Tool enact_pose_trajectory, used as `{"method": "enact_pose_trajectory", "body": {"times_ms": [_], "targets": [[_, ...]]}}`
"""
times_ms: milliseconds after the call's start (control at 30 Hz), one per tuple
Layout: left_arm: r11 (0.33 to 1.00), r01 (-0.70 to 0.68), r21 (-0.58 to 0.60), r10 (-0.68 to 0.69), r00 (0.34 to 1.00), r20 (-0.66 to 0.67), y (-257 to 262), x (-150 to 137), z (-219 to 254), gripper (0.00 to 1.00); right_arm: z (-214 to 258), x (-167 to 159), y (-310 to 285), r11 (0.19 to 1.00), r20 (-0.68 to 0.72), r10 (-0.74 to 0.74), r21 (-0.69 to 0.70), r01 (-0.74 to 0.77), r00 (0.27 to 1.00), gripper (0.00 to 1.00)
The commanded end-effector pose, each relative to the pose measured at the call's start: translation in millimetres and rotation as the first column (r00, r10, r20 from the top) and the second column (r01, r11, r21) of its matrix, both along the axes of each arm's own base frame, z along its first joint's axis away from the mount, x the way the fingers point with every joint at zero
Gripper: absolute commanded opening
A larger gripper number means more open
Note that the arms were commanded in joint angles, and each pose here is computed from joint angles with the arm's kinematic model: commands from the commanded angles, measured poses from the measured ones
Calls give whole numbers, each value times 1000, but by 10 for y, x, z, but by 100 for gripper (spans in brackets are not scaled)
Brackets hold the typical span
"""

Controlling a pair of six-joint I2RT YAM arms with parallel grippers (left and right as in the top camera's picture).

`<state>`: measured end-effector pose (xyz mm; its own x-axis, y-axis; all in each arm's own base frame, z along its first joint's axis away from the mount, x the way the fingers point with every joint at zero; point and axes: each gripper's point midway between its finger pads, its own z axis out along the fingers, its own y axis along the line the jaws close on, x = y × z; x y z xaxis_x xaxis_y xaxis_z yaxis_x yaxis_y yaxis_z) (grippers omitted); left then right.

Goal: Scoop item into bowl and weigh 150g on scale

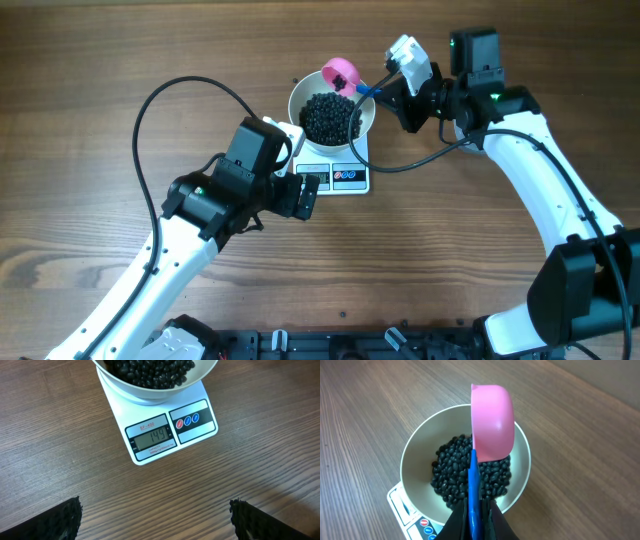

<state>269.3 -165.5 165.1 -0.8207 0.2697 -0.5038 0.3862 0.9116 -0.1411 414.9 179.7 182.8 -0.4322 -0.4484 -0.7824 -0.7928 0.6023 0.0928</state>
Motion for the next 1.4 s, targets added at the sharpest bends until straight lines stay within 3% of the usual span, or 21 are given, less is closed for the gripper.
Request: {"method": "enact_pose_trajectory", "body": {"times_ms": [0, 633, 967, 1267, 1367], "targets": [[1000, 21, -10, -21, 999, 27, -21, 26, 97, 100, 213, -16, 44, 999, 68, 32, 22, -33, 997, 4], [1000, 21, -10, -21, 999, 27, -21, 26, 97, 100, 212, -59, 139, 998, 64, 51, 24, -52, 997, 4], [1000, 21, -10, -20, 999, 27, -21, 26, 97, 100, 168, 79, 4, 998, 85, -38, -39, 41, 996, 4], [1000, 21, -10, -21, 999, 27, -21, 26, 97, 100, 221, -10, 116, 999, 51, 6, 33, -7, 999, 4], [1000, 21, -10, -21, 999, 27, -21, 26, 97, 100, 185, 25, 60, 1000, 58, -19, 0, 19, 998, 4]]}}
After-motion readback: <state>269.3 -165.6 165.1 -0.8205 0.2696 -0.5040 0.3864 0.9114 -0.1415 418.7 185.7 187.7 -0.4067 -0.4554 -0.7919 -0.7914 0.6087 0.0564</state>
